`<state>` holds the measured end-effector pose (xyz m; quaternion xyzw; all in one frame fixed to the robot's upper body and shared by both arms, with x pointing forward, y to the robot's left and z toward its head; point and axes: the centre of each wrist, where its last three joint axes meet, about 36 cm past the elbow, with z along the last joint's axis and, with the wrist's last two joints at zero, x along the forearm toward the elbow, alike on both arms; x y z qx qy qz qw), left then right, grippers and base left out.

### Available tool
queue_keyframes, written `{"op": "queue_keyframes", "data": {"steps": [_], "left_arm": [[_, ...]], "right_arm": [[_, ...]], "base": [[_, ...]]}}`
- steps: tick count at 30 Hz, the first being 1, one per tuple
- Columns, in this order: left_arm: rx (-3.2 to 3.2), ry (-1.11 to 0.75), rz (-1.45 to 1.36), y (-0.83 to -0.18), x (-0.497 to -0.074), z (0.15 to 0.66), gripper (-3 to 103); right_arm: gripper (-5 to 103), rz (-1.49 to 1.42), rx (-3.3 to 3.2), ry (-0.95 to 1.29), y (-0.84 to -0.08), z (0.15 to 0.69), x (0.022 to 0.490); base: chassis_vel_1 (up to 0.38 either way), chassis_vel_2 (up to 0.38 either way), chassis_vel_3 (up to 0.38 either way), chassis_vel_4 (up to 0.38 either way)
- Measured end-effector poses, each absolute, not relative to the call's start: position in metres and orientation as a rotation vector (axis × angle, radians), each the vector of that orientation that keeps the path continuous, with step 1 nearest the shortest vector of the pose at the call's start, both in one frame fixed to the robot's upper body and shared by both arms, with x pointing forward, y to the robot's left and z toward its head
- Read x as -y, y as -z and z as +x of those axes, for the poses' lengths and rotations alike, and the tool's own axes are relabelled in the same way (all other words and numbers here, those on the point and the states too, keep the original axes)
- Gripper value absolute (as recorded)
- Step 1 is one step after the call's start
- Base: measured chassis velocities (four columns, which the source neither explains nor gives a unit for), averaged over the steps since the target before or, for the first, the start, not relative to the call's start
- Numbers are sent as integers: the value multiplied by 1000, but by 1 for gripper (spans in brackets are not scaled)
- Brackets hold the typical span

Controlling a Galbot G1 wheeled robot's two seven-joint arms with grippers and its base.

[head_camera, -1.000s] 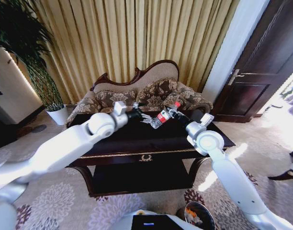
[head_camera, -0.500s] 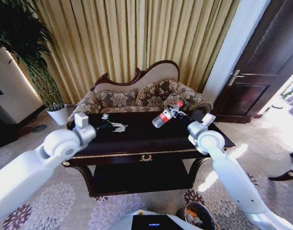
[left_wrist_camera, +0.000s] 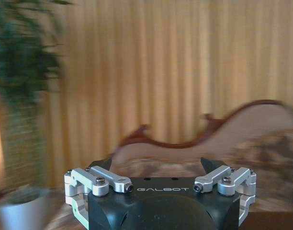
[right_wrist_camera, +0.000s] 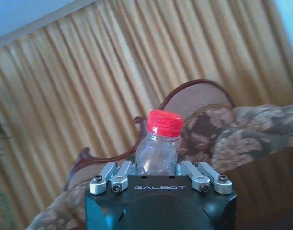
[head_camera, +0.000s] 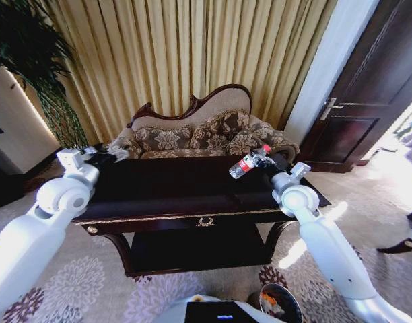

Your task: Move to the front of the table and place the trash on the table into the trash bin.

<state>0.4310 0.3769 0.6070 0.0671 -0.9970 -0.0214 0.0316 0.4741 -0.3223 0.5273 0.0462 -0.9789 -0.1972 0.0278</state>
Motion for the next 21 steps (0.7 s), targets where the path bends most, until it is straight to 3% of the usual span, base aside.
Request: {"op": "queue_keyframes", "data": {"steps": [7, 12, 21], "left_arm": [[3027, 3, 525, -588, -421, 405, 100], [3006, 54, 565, -580, -441, 382, 100], [3063, 118, 494, -587, -445, 366, 100]], "right_arm": [[33, -81, 3086, 386, -499, 485, 335], [32, -223, 3114, 212, -482, 487, 344], [32, -285, 3118, 189, -484, 483, 350]], "base": [[0, 0, 0, 0], [0, 0, 0, 0], [0, 0, 0, 0]]}}
